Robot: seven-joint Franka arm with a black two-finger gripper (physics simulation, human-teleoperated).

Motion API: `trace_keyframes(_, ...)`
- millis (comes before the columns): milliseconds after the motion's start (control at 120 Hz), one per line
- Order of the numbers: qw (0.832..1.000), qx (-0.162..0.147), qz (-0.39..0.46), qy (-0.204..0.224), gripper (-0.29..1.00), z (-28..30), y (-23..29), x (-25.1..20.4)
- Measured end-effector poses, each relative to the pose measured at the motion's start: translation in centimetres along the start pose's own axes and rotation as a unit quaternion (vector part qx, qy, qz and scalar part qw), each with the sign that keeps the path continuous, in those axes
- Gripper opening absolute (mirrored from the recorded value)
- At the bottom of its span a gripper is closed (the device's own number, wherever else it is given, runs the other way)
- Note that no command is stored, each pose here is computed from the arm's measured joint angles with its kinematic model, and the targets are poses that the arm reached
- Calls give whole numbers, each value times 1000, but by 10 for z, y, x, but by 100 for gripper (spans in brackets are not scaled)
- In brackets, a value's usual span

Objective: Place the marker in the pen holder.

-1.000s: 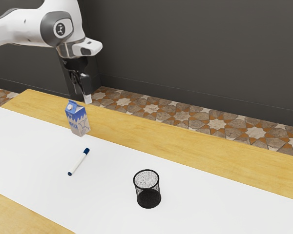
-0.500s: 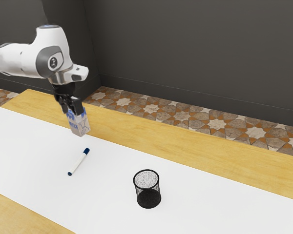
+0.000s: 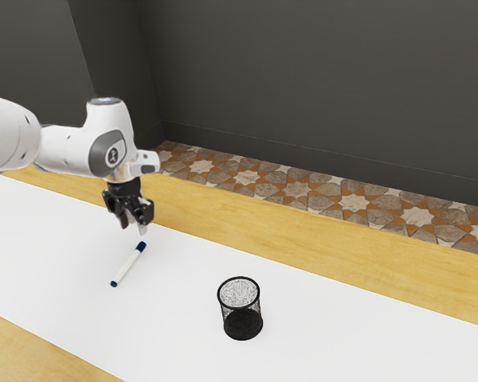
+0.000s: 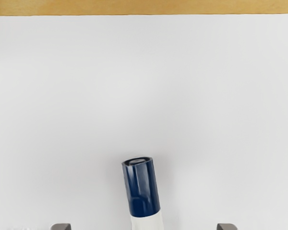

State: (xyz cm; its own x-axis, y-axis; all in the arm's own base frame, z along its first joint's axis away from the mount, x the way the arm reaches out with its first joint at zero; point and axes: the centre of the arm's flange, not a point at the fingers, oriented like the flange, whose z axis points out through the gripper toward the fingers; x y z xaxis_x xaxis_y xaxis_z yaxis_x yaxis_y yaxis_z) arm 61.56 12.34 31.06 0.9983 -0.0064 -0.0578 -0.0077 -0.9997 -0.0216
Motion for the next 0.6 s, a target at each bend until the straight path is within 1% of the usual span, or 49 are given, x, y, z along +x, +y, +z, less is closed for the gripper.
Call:
trace_keyframes(217, 998, 1, -63, -19, 34, 37, 1, -3)
trace_keyframes(600, 992, 6, -124, -36, 24, 65, 6, -2)
